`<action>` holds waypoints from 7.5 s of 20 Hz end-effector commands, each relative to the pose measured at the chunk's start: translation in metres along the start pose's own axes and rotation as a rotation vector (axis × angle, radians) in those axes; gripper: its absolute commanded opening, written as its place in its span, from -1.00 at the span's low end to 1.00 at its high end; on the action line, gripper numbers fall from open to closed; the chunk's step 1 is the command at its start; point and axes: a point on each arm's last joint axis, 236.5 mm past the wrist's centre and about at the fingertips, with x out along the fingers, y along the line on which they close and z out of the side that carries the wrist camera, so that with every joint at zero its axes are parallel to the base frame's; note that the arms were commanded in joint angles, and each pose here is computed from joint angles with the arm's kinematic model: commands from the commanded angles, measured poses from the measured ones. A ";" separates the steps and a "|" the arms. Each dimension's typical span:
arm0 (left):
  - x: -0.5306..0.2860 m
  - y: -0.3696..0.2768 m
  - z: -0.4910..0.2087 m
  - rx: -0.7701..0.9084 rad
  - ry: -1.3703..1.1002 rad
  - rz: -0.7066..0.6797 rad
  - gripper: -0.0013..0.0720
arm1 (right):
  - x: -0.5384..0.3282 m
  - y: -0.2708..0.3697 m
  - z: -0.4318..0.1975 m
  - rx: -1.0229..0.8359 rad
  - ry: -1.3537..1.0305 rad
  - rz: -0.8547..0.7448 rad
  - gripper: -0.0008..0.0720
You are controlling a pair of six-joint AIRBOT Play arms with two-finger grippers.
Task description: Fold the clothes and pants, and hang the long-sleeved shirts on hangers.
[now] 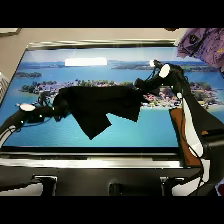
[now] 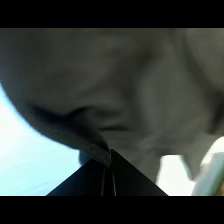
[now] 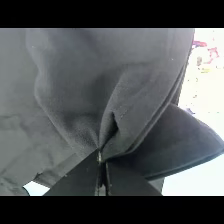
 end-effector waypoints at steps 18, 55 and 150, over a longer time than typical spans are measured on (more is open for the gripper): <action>-0.514 -0.321 -0.049 0.923 -1.175 -0.017 -0.93 | -0.554 0.098 -0.073 -0.283 -1.092 0.242 -0.89; -0.189 0.020 0.150 0.248 -0.078 0.375 0.93 | -0.111 -0.117 -0.017 -0.114 0.144 0.077 0.56; -0.344 -0.218 0.045 0.784 -0.528 0.204 -0.93 | -0.342 0.036 -0.004 -0.165 -0.449 0.098 -0.89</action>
